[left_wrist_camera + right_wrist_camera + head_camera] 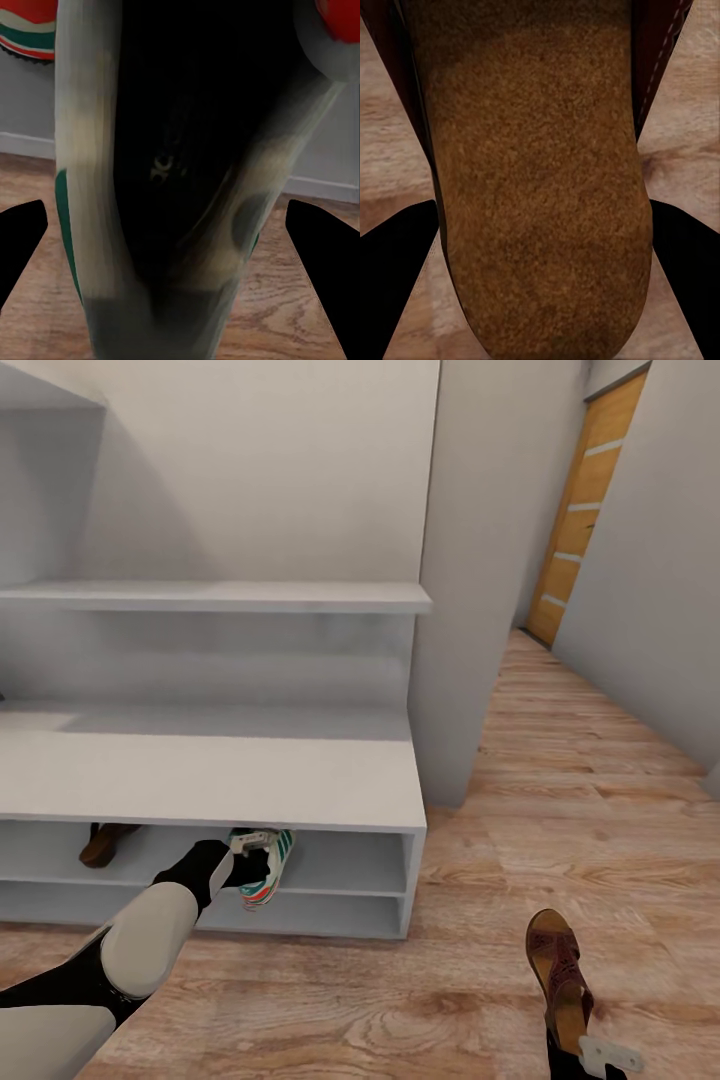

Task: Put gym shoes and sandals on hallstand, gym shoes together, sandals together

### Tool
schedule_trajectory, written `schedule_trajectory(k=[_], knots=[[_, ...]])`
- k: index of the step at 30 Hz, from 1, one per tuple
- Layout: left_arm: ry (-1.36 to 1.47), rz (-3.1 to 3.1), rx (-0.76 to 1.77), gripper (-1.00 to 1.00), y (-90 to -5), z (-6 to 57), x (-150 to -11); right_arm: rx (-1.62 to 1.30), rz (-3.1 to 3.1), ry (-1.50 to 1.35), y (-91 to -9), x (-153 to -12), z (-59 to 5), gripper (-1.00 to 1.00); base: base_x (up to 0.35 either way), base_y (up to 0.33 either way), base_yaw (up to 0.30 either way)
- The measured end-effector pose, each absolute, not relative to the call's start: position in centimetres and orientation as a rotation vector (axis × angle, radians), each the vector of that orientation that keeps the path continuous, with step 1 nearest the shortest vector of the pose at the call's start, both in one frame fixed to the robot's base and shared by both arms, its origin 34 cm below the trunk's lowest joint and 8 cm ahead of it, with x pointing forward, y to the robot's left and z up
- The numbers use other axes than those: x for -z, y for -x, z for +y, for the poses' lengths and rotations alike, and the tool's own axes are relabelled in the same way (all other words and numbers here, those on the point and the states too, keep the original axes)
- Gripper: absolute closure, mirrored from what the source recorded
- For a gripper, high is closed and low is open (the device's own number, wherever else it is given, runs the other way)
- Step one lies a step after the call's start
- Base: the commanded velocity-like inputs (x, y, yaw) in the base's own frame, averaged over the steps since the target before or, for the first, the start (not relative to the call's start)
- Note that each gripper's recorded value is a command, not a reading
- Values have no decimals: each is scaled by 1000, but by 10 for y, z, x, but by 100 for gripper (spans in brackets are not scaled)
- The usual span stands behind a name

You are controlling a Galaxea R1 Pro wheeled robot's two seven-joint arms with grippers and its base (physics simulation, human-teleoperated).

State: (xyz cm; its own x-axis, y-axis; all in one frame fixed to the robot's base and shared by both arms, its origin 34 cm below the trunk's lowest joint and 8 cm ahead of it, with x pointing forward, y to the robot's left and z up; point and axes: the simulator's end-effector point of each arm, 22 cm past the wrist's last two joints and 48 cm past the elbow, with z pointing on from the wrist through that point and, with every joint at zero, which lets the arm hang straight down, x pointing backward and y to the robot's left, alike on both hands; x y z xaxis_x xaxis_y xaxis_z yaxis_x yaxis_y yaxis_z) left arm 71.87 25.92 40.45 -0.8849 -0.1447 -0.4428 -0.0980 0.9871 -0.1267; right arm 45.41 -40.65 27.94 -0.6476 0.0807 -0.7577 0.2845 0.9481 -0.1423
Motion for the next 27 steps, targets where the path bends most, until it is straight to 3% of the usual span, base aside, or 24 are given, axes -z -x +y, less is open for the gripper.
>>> schedule_trajectory(k=[27], knots=[[171, 2662, 140, 100, -719, 259, -405, 317, 2267, -257, -454, -279, -407, 100, 8, 0, 0]])
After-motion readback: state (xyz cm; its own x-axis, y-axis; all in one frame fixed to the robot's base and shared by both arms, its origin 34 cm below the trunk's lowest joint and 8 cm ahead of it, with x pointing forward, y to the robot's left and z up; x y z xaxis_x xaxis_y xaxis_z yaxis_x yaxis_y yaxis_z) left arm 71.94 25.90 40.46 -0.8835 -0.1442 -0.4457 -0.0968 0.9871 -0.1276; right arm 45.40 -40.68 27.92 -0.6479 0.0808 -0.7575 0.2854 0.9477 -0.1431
